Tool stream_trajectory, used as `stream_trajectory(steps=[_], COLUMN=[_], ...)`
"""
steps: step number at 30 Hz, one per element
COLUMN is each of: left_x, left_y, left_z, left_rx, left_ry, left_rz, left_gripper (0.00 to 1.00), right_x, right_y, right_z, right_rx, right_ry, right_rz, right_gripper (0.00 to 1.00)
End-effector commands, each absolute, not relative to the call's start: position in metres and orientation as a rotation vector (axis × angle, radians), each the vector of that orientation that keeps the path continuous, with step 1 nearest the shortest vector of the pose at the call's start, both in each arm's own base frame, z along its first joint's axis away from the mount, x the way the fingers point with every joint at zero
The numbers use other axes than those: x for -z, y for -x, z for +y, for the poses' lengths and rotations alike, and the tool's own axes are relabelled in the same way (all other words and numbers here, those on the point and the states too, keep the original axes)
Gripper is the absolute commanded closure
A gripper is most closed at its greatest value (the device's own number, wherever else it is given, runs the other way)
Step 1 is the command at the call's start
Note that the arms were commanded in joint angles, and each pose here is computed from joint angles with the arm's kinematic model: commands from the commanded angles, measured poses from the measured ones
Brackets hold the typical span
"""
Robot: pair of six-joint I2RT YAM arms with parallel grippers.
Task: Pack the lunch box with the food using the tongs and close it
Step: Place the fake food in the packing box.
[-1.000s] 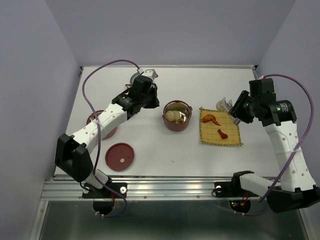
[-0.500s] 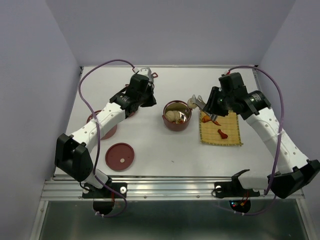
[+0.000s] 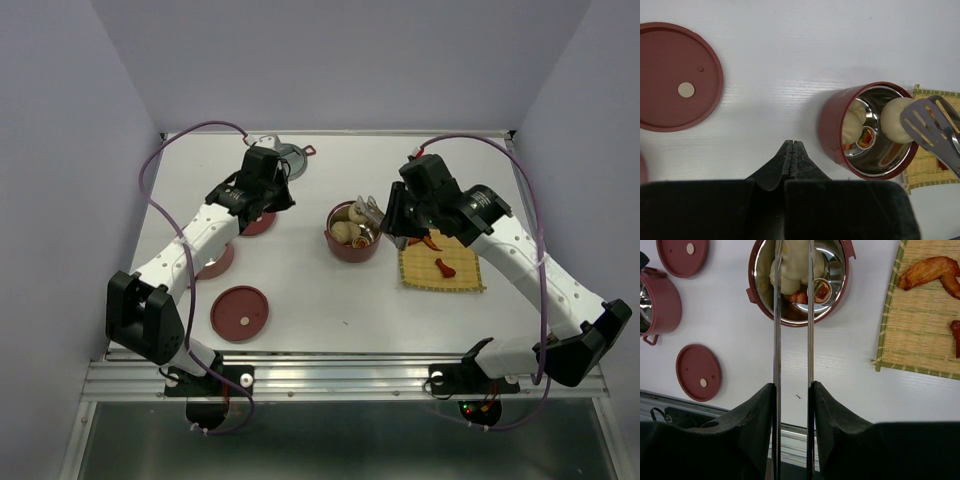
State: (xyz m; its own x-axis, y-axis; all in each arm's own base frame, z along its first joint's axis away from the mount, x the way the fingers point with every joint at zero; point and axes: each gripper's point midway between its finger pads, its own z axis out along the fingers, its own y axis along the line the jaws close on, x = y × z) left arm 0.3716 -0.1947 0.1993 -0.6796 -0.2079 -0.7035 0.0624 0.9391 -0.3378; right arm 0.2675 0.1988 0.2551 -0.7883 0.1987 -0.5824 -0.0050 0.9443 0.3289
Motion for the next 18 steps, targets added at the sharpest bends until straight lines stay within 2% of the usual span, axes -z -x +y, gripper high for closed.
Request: stream_trajectory(steps=[1,8,10,13,18], left_x=[-0.217,-0.214,-0.214,-0.214,-0.212], left_y=[-0.369,-0.369,-0.369,-0.369,-0.369], left_z=[-0.187,-0.189,-0.189,-0.189,-0.189], left_rx=[0.431,0.444,0.444,0.445,0.439], left_ry=[0.103,0.102,0.103,0.105,0.106], left_rz=[2.225,2.234,2.236,2.236,2.239], left_gripper=[1.00,1.00,1.00,1.00,1.00], right_x=[-0.269,-0.251,-0.247,-0.248,-0.253], right_y=[-0.273,-0.266,-0.264,-0.265,-0.266], right_z=[0.203,0.203,0.206,0.207,0.206], right_rx=[-0.456,-0.458,-0.458,-0.461,-0.459], right_ry=[-0.178,-0.183,-0.171,-0.168,-0.165], right_rz=[2.367,2.406,2.416,2.410,2.402], right_gripper=[0.95,0.88,0.84,0.73,0.65])
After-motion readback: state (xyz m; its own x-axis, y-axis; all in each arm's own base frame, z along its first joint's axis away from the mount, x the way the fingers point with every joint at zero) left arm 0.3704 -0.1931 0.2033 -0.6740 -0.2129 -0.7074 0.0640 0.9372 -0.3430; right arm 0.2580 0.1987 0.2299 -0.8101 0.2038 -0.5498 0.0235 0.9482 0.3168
